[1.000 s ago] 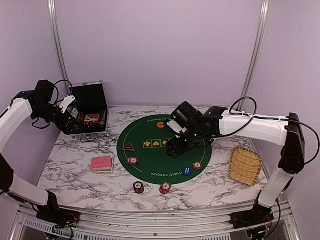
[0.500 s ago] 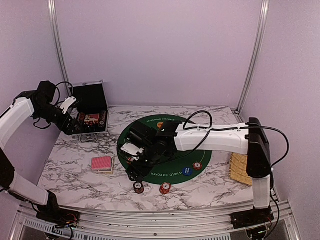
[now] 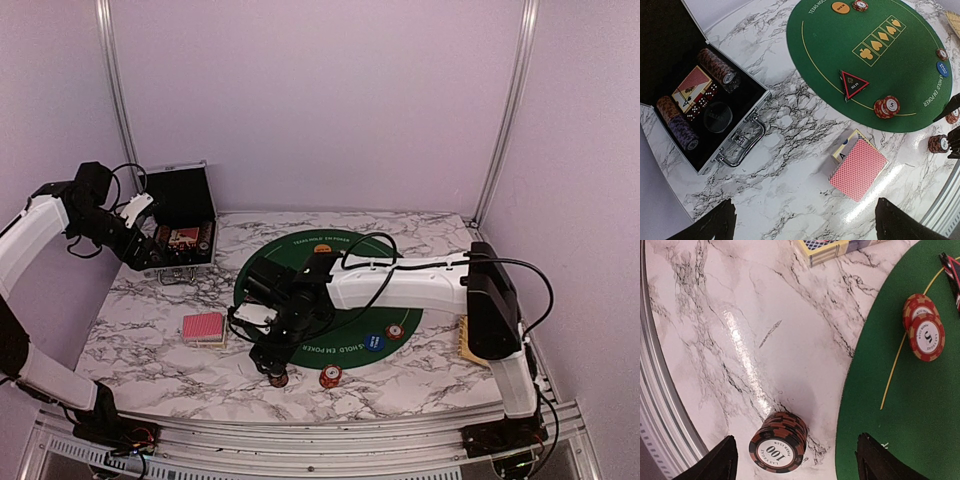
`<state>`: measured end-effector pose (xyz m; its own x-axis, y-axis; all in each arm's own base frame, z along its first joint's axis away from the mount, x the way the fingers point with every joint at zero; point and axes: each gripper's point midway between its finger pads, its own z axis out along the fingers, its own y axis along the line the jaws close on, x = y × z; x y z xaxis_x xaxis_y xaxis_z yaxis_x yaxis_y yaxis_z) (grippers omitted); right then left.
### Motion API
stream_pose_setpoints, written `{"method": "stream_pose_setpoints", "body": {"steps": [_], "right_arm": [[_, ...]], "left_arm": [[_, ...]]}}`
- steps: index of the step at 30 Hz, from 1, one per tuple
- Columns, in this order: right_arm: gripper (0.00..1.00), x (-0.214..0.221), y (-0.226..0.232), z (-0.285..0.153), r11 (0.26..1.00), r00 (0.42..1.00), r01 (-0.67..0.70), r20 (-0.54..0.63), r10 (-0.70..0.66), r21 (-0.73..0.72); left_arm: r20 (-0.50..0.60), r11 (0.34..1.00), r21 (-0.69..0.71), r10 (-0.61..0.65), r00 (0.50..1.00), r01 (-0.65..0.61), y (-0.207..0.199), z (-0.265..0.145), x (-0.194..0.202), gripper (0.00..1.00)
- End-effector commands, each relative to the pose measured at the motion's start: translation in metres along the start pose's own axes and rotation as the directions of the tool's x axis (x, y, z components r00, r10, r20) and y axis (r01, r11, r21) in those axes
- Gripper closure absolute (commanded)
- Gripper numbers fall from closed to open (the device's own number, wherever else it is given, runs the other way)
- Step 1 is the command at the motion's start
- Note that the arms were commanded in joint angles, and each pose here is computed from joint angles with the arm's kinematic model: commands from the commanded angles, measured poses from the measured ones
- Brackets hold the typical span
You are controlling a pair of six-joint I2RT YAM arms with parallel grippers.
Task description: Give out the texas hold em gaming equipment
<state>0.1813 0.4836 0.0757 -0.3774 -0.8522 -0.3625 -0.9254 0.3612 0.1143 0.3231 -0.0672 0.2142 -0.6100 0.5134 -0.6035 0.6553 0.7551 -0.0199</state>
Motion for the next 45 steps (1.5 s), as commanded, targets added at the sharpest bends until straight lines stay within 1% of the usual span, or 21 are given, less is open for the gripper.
{"method": "stream_pose_setpoints", "body": {"steps": [1, 7, 18, 32, 41, 45], "right_arm": [[0.22, -0.001, 0.002, -0.003, 0.999, 0.999, 0.042, -0.012, -0.042, -0.005], [0.24, 0.007, 0.003, 0.001, 0.999, 0.998, 0.050, -0.030, -0.051, -0.015], [0.31, 0.018, 0.009, 0.010, 0.996, 0.995, 0.083, -0.048, -0.084, -0.032], [0.35, 0.024, 0.018, 0.021, 0.993, 0.992, 0.105, -0.061, -0.109, -0.053], [0.42, 0.027, 0.019, 0.025, 0.993, 0.991, 0.107, -0.070, -0.111, -0.058], [0.49, 0.027, 0.019, 0.025, 0.993, 0.992, 0.104, -0.071, -0.108, -0.059]], "left_arm": [[0.022, 1.000, -0.006, 0.015, 1.000, -0.015, -0.004, -0.012, -0.008, 0.01], [0.031, 1.000, -0.018, 0.023, 0.999, -0.023, -0.004, -0.016, -0.011, 0.01], [0.038, 0.999, -0.027, 0.025, 0.999, -0.024, -0.005, -0.020, -0.010, 0.01], [0.041, 0.999, -0.040, 0.031, 0.999, -0.030, -0.007, -0.024, -0.009, 0.01], [0.045, 0.998, -0.045, 0.035, 0.998, -0.033, -0.006, -0.026, -0.010, 0.01], [0.043, 0.998, -0.045, 0.036, 0.998, -0.034, -0.006, -0.026, -0.009, 0.01]]}}
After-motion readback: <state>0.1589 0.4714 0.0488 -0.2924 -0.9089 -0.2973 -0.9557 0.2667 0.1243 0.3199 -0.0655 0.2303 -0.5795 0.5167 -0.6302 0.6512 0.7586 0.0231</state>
